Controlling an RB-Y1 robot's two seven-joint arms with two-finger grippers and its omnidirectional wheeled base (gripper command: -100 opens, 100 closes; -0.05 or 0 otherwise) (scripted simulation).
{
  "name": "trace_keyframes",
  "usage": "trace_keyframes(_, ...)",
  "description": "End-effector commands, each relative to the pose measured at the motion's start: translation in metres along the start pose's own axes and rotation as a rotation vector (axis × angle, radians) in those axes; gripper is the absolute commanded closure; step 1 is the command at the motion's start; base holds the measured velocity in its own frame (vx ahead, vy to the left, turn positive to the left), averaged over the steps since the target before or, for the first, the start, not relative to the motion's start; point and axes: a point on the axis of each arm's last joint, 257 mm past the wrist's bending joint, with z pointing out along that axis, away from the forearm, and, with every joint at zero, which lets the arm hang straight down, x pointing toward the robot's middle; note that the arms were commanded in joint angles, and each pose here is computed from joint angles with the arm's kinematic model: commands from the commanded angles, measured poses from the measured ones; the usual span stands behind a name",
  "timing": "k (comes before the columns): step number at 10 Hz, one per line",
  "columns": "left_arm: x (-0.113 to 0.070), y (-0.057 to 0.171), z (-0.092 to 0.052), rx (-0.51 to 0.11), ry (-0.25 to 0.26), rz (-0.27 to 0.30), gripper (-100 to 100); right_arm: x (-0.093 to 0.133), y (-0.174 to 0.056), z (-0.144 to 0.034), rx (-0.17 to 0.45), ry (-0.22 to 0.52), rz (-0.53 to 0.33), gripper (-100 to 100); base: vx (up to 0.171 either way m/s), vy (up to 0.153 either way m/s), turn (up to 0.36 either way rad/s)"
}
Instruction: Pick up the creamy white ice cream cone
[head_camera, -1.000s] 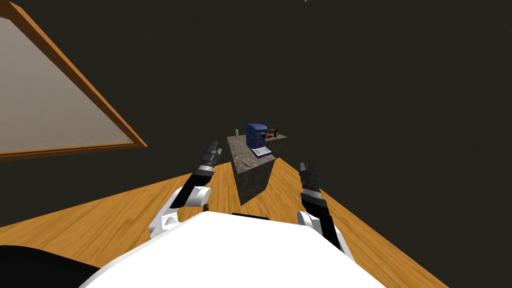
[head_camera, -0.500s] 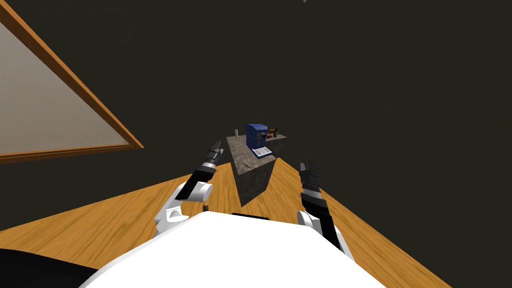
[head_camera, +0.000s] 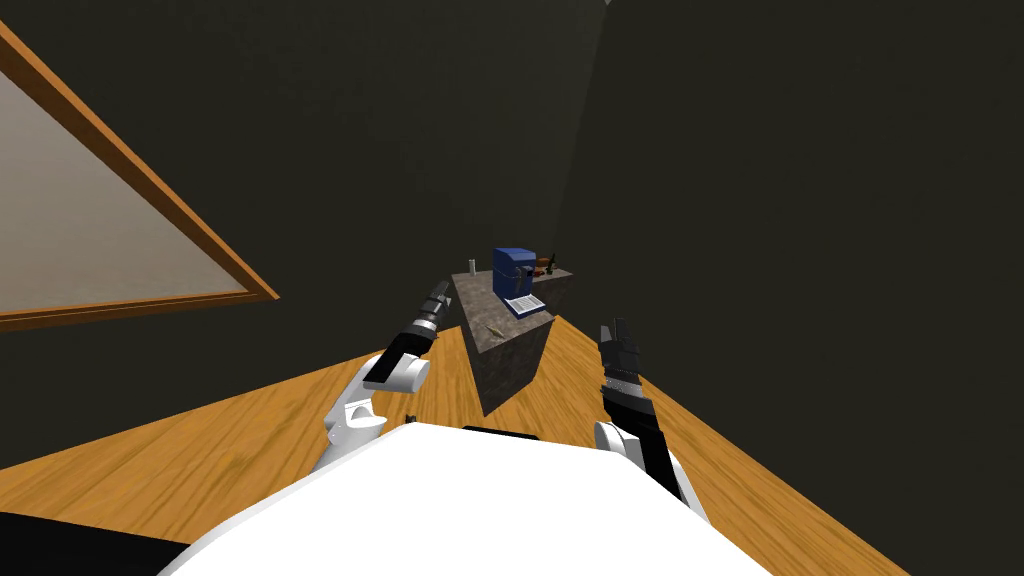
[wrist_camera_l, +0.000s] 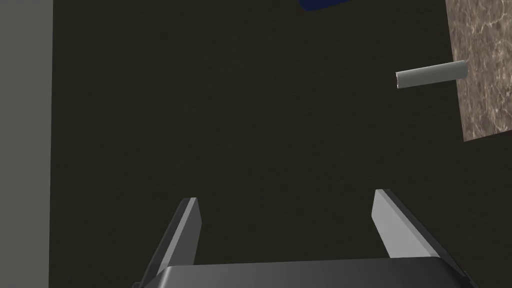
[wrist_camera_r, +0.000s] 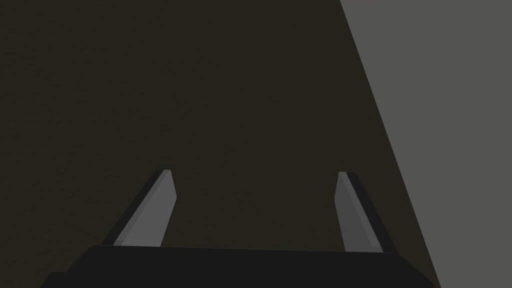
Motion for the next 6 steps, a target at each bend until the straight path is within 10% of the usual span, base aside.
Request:
trace_keyframes(1, 0.001, 0.008, 0.002, -0.035, 0.005, 0.003, -100, 0.0, 0.0, 0.0, 0.0, 0.0, 0.0, 0, 0.019, 0.04, -0.03)
trace_keyframes(6, 0.012, 0.026, 0.023, -0.125, 0.031, 0.01, -100, 0.0, 0.0, 0.0, 0.0, 0.0, 0.0, 0, 0.024, 0.05, -0.038)
